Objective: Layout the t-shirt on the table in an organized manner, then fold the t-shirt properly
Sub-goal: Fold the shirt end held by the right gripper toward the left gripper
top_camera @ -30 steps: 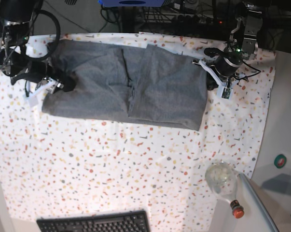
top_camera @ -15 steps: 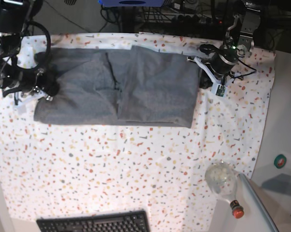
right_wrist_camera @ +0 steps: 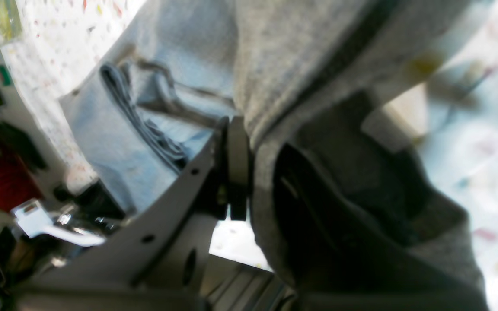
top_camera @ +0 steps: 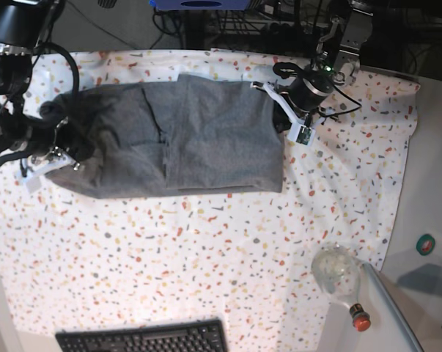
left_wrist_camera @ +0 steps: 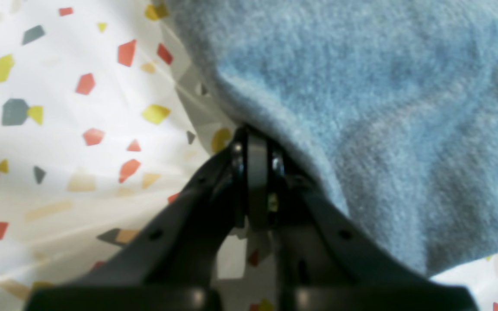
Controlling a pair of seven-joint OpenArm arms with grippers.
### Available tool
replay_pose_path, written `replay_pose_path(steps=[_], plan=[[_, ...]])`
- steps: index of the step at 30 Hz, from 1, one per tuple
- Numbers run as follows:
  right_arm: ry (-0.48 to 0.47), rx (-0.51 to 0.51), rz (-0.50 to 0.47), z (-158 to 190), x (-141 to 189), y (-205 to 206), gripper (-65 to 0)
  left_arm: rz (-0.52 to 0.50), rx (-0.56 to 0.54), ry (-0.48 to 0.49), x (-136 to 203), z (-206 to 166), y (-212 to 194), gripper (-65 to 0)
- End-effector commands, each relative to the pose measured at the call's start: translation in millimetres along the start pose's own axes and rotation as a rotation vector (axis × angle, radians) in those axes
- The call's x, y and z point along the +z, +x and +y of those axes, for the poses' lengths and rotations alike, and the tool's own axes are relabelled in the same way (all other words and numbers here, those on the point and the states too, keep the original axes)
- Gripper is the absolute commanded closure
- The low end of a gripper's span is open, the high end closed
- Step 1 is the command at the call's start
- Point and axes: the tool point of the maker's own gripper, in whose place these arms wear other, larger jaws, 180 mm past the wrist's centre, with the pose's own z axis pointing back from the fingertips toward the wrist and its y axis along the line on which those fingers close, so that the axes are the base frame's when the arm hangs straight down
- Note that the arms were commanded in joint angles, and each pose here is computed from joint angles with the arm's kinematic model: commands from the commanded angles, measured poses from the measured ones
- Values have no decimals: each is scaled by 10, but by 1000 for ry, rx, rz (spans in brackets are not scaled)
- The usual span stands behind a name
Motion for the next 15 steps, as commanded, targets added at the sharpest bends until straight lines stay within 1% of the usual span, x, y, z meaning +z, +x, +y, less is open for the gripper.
replay_pose_path(steps=[1, 3, 7, 10, 13, 15], plan=[[37, 24, -32, 154, 62, 80, 0, 142, -7, -91, 29, -279, -359, 0], [67, 38, -33, 305, 72, 15, 0, 142, -7, -91, 29, -279, -359, 0], [118, 56, 2, 550, 80, -166, 0, 143, -10, -90, 29, -277, -361, 0], [156, 110, 33, 776, 65, -321, 0, 132, -13, -89, 5, -260, -300, 0], [191, 166, 55, 996, 44, -460, 0, 177, -15, -86, 0, -240, -341, 0], [214, 188, 66, 1114, 49, -569, 0, 183, -27, -85, -28, -222, -264, 0]])
